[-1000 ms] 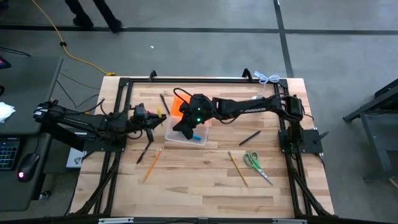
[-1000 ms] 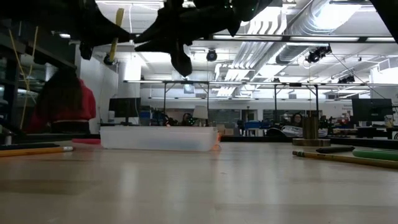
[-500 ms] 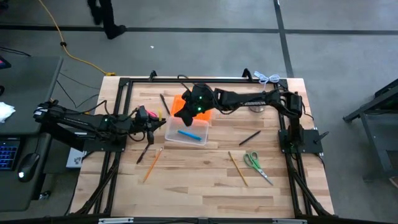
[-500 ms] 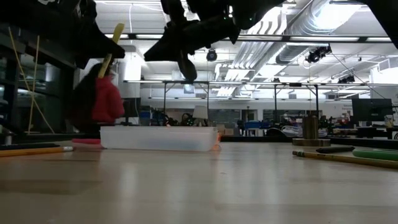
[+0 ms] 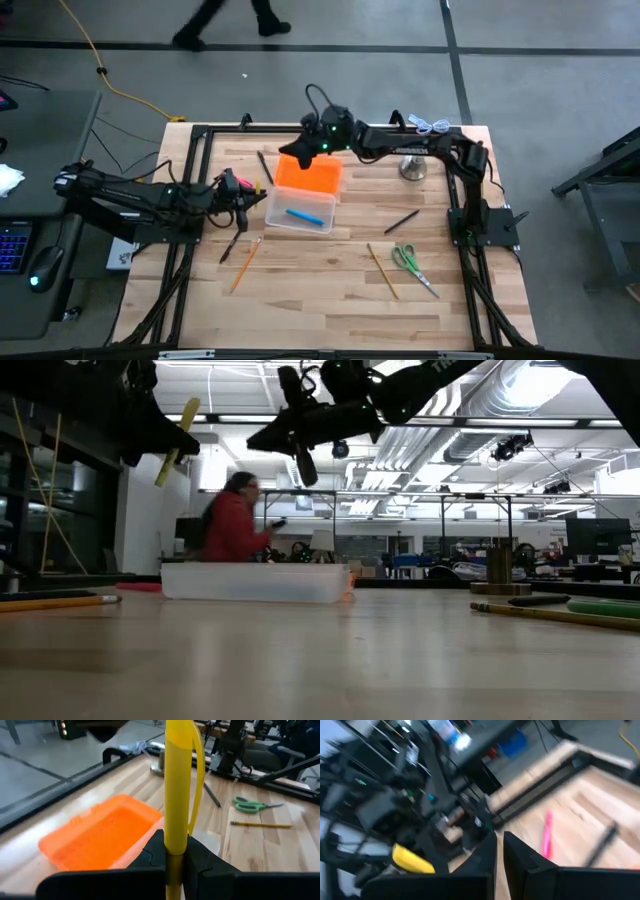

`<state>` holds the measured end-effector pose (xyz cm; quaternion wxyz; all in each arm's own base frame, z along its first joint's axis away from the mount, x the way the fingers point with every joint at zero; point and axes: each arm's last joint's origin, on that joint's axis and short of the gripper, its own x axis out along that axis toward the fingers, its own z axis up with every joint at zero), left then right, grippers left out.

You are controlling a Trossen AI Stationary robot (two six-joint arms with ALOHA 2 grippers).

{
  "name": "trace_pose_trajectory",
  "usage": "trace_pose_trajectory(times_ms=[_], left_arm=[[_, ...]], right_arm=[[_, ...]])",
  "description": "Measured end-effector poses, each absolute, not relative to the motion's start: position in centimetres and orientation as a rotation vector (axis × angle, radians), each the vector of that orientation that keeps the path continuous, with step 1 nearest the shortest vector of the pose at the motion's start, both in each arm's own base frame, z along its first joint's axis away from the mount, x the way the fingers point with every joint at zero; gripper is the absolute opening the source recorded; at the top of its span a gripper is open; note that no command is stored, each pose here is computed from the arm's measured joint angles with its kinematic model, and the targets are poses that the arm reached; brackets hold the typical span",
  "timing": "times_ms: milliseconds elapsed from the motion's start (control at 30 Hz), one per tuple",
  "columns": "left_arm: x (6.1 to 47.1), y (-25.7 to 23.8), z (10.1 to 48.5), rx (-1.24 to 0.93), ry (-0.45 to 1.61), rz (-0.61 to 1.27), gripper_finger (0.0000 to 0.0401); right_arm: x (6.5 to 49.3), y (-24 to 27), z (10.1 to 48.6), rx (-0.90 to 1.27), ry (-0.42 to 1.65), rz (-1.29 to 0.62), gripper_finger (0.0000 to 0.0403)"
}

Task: Pick & place school supplies into a supply box
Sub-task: Put the yellow pen into the orange supply box

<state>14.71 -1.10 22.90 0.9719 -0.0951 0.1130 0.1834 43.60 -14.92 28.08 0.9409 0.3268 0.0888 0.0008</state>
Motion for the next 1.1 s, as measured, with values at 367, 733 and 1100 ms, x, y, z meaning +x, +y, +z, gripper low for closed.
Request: trace_pose_trajectory(times_ms=[367, 733, 1100], left_arm=[[18.2, -1.6, 27.7, 0.051, 0.373, 0.387, 0.0047], [24.0, -0.6, 27.4, 0.161, 0.647, 0.388, 0.0047], [27.0, 1.7, 24.9, 0.123, 0.816, 0.321, 0.0047]], right_arm=[[42.2, -18.3, 31.1, 0.634, -0.075, 0.16, 0.0001], [40.3, -21.8, 31.3, 0.614, -0.097, 0.148, 0.0], [38.5, -24.7, 30.2, 0.571, -0.006, 0.114, 0.0]])
